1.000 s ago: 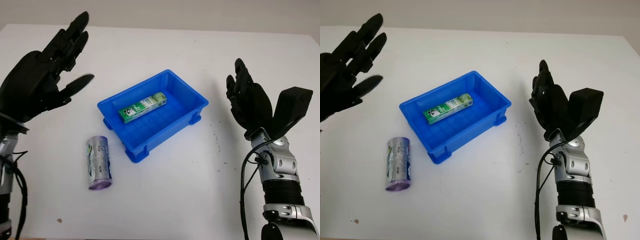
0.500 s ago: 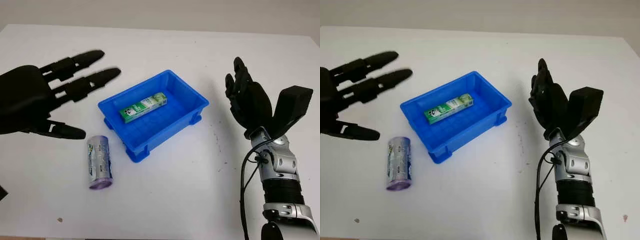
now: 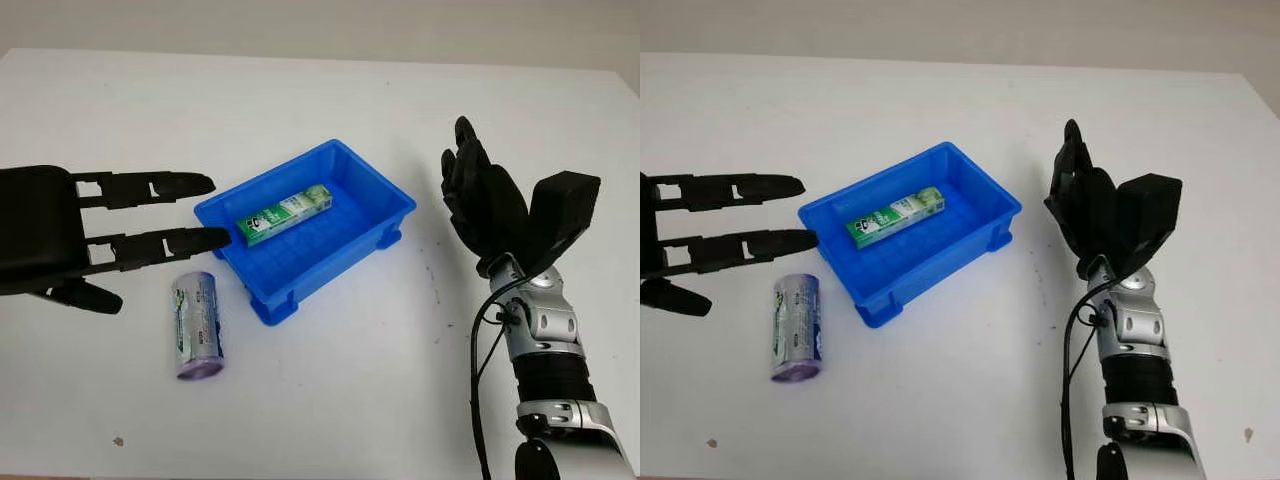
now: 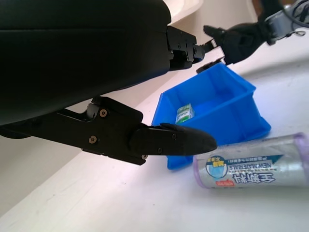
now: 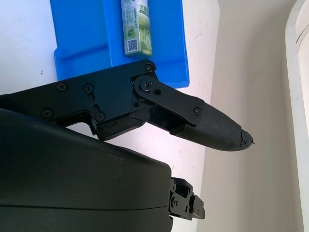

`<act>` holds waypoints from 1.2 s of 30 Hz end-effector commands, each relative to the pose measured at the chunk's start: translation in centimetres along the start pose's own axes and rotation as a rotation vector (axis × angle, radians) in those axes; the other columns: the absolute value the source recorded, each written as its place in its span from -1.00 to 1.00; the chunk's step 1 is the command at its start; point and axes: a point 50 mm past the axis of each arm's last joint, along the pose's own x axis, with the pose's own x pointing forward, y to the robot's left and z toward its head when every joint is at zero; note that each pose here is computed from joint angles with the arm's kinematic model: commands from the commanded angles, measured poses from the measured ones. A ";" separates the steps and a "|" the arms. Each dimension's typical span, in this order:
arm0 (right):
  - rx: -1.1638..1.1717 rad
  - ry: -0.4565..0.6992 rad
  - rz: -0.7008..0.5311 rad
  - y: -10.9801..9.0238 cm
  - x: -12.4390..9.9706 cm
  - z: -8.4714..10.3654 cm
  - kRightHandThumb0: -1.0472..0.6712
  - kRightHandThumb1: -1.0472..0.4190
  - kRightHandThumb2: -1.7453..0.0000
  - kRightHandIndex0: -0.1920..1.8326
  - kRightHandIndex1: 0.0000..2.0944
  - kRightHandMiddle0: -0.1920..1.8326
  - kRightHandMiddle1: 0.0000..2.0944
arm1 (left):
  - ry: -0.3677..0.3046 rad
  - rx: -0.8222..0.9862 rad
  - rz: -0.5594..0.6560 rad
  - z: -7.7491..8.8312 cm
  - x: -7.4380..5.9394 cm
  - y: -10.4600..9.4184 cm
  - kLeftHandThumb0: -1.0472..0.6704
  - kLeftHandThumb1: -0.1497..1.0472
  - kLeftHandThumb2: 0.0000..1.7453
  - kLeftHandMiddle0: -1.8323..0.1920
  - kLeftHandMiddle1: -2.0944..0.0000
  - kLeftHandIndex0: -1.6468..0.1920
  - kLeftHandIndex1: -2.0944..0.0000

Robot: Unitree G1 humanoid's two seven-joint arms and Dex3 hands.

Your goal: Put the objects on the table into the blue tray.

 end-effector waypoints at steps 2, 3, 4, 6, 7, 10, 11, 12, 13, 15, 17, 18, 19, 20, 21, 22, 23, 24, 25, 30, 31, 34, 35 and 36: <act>-0.006 -0.019 0.000 0.2 0.4 0.3 -0.68 -1.00 0.04 -1.00 -1.00 -1.00 -1.00 | -0.027 -0.005 -0.052 0.5 -0.6 -0.8 -0.39 1.00 -0.57 0.82 0.95 0.79 0.95; -0.008 -0.019 -0.001 0.3 0.4 0.3 -0.68 -1.00 0.04 -1.00 -1.00 -1.00 -1.00 | -0.033 0.001 -0.058 0.7 -0.8 -1.2 -0.40 1.00 -0.58 0.81 0.95 0.79 0.95; -0.009 -0.017 0.000 0.3 0.3 0.2 -0.68 -1.00 0.04 -1.00 -1.00 -1.00 -1.00 | -0.041 0.006 -0.058 0.9 -1.0 -1.6 -0.41 1.00 -0.59 0.80 0.95 0.78 0.95; -0.004 -0.017 -0.001 0.2 0.3 0.2 -0.69 -1.00 0.05 -1.00 -1.00 -1.00 -1.00 | -0.069 0.006 -0.050 1.4 -1.3 -2.4 -0.42 1.00 -0.61 0.79 0.94 0.77 0.94; -0.004 -0.017 -0.001 0.1 0.3 0.2 -0.68 -1.00 0.05 -1.00 -1.00 -1.00 -1.00 | -0.086 0.003 -0.049 1.6 -1.5 -2.7 -0.40 1.00 -0.59 0.79 0.94 0.76 0.94; -0.006 -0.014 -0.003 0.0 0.2 0.1 -0.68 -1.00 0.04 -1.00 -1.00 -1.00 -1.00 | -0.125 -0.011 -0.045 2.3 -1.8 -3.5 -0.41 1.00 -0.47 0.82 0.96 0.80 0.96; -0.005 -0.015 -0.003 0.0 0.2 0.1 -0.68 -1.00 0.04 -1.00 -1.00 -1.00 -1.00 | -0.133 -0.016 -0.043 2.5 -1.9 -3.7 -0.41 1.00 -0.47 0.82 0.95 0.80 0.96; -0.004 -0.017 -0.003 -0.1 0.2 0.1 -0.68 -1.00 0.04 -1.00 -1.00 -1.00 -1.00 | -0.139 -0.020 -0.037 2.6 -1.9 -3.8 -0.42 1.00 -0.49 0.81 0.95 0.79 0.95; -0.007 -0.020 -0.002 -0.1 0.1 0.2 -0.68 -1.00 0.05 -1.00 -1.00 -1.00 -1.00 | -0.143 -0.026 -0.025 2.8 -1.9 -4.0 -0.42 1.00 -0.51 0.80 0.94 0.77 0.94; -0.010 -0.023 -0.004 -0.3 0.1 0.3 -0.67 -1.00 0.05 -1.00 -1.00 -1.00 -1.00 | -0.158 -0.066 -0.024 3.2 -1.8 -4.2 -0.40 1.00 -0.50 0.80 0.95 0.75 0.94; -0.010 -0.022 -0.011 -0.4 0.0 0.4 -0.66 -1.00 0.05 -1.00 -1.00 -1.00 -1.00 | -0.173 -0.094 -0.027 3.5 -1.8 -4.3 -0.38 1.00 -0.48 0.81 0.95 0.76 0.94; -0.011 -0.022 -0.016 -0.4 0.0 0.4 -0.67 -1.00 0.06 -1.00 -1.00 -1.00 -1.00 | -0.179 -0.103 -0.031 3.7 -1.7 -4.4 -0.38 1.00 -0.48 0.82 0.95 0.76 0.95; -0.011 -0.022 -0.019 -0.4 0.0 0.5 -0.67 -1.00 0.06 -1.00 -1.00 -1.00 -1.00 | -0.183 -0.106 -0.029 3.8 -1.6 -4.5 -0.38 1.00 -0.52 0.82 0.95 0.76 0.95; -0.011 -0.023 -0.021 -0.4 0.0 0.5 -0.67 -1.00 0.06 -1.00 -1.00 -1.00 -1.00 | -0.187 -0.107 -0.024 3.9 -1.6 -4.6 -0.40 1.00 -0.59 0.81 0.95 0.76 0.95; -0.009 -0.024 -0.022 -0.4 0.0 0.6 -0.66 -1.00 0.06 -1.00 -1.00 -1.00 -1.00 | -0.189 -0.109 -0.020 4.0 -1.5 -4.7 -0.42 1.00 -0.64 0.80 0.95 0.76 0.94; -0.008 -0.025 -0.023 -0.5 0.0 0.6 -0.66 -1.00 0.05 -1.00 -1.00 -1.00 -1.00 | -0.193 -0.113 -0.025 4.0 -1.4 -4.8 -0.42 1.00 -0.67 0.81 0.95 0.76 0.95; -0.007 -0.026 -0.023 -0.5 0.0 0.6 -0.66 -1.00 0.05 -1.00 -1.00 -1.00 -1.00 | -0.198 -0.112 -0.032 4.0 -1.2 -4.9 -0.42 1.00 -0.69 0.82 0.96 0.77 0.95; -0.007 -0.025 -0.023 -0.5 0.0 0.6 -0.66 -1.00 0.05 -1.00 -1.00 -1.00 -1.00 | -0.203 -0.112 -0.038 4.0 -1.0 -5.0 -0.42 1.00 -0.66 0.83 0.96 0.78 0.96; -0.007 -0.025 -0.021 -0.5 0.0 0.6 -0.66 -1.00 0.04 -1.00 -1.00 -1.00 -1.00 | -0.203 -0.113 -0.039 4.0 -0.7 -5.1 -0.41 1.00 -0.64 0.82 0.95 0.79 0.96; -0.004 -0.030 -0.018 -0.7 -0.1 0.7 -0.66 -1.00 0.04 -1.00 -1.00 -1.00 -1.00 | -0.219 -0.075 -0.033 3.3 0.8 -5.5 -0.33 1.00 -0.49 0.80 0.95 0.79 0.95; -0.004 -0.030 -0.015 -0.7 -0.1 0.7 -0.66 -1.00 0.04 -1.00 -1.00 -1.00 -1.00 | -0.222 -0.075 -0.036 3.1 1.2 -5.5 -0.32 1.00 -0.47 0.80 0.95 0.78 0.95; 0.003 -0.034 -0.013 -0.9 -0.2 0.9 -0.65 -1.00 0.03 -1.00 -1.00 -1.00 -1.00 | -0.206 -0.056 -0.026 2.5 2.0 -5.7 -0.36 1.00 -0.52 0.78 0.94 0.74 0.94; 0.005 -0.036 -0.013 -0.9 -0.2 1.0 -0.64 -1.00 0.03 -1.00 -1.00 -1.00 -1.00 | -0.204 -0.039 -0.029 2.2 2.2 -5.8 -0.38 1.00 -0.55 0.79 0.95 0.76 0.94; 0.007 -0.037 -0.011 -1.0 -0.2 1.0 -0.64 -1.00 0.03 -1.00 -1.00 -1.00 -1.00 | -0.206 -0.015 -0.044 2.0 2.4 -5.9 -0.39 1.00 -0.60 0.80 0.95 0.79 0.96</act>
